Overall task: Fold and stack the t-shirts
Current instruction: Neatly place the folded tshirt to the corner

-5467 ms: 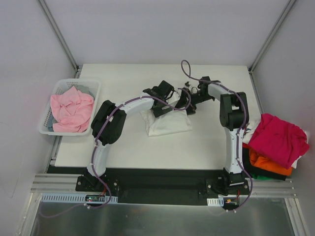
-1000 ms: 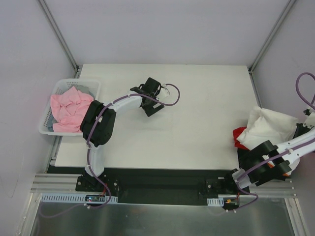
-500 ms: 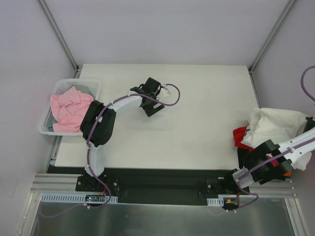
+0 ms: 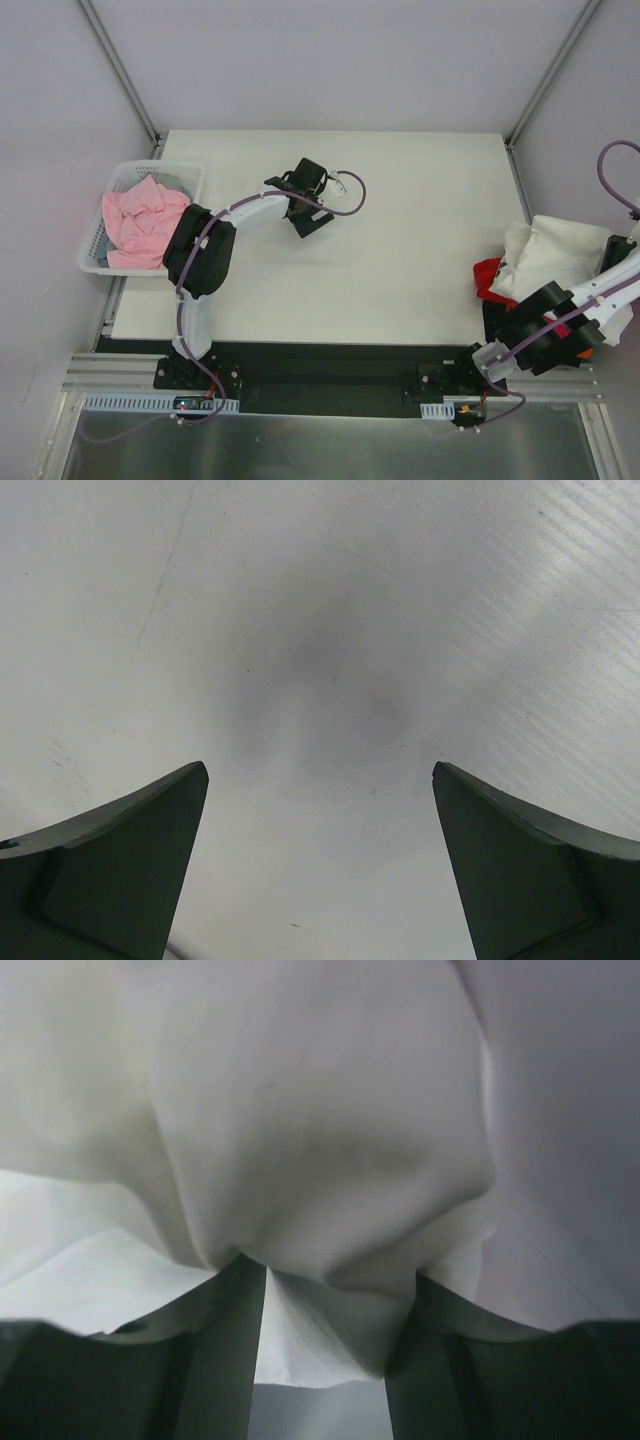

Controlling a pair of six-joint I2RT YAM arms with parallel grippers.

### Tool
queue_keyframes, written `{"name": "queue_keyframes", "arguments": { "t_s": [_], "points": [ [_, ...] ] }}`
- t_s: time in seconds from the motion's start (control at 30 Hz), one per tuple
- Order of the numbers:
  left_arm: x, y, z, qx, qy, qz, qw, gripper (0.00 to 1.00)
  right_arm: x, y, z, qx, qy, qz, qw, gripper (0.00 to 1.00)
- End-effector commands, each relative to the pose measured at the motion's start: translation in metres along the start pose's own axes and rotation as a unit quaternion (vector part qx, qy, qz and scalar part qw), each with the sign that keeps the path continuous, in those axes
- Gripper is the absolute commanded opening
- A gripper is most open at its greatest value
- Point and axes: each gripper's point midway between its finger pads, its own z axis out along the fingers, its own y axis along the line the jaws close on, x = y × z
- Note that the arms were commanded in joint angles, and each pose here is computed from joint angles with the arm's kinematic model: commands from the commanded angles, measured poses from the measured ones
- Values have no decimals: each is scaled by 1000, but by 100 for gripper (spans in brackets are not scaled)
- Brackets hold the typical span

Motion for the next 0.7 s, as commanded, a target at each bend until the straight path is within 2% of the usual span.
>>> {"name": "queue_keyframes", "arguments": {
  "t_s": [0.0, 0.13, 0.4, 0.67],
  "points": [
    [-11, 3, -19, -7, -24, -6, 1000, 96, -15, -13, -18, 52, -48, -9, 997, 52],
    [-10, 2, -19, -5, -24, -10, 1000, 96, -22, -8, -32, 57, -78, -9, 995, 73],
    [-10, 2, -20, -6, -24, -10, 1000, 96, -34, 10, -72, 61, -135, -19, 989, 80],
    [-7, 4, -20, -12, -20, -11, 1000, 96, -40, 22, -62, 29, -134, -20, 990, 80]
  ]
}}
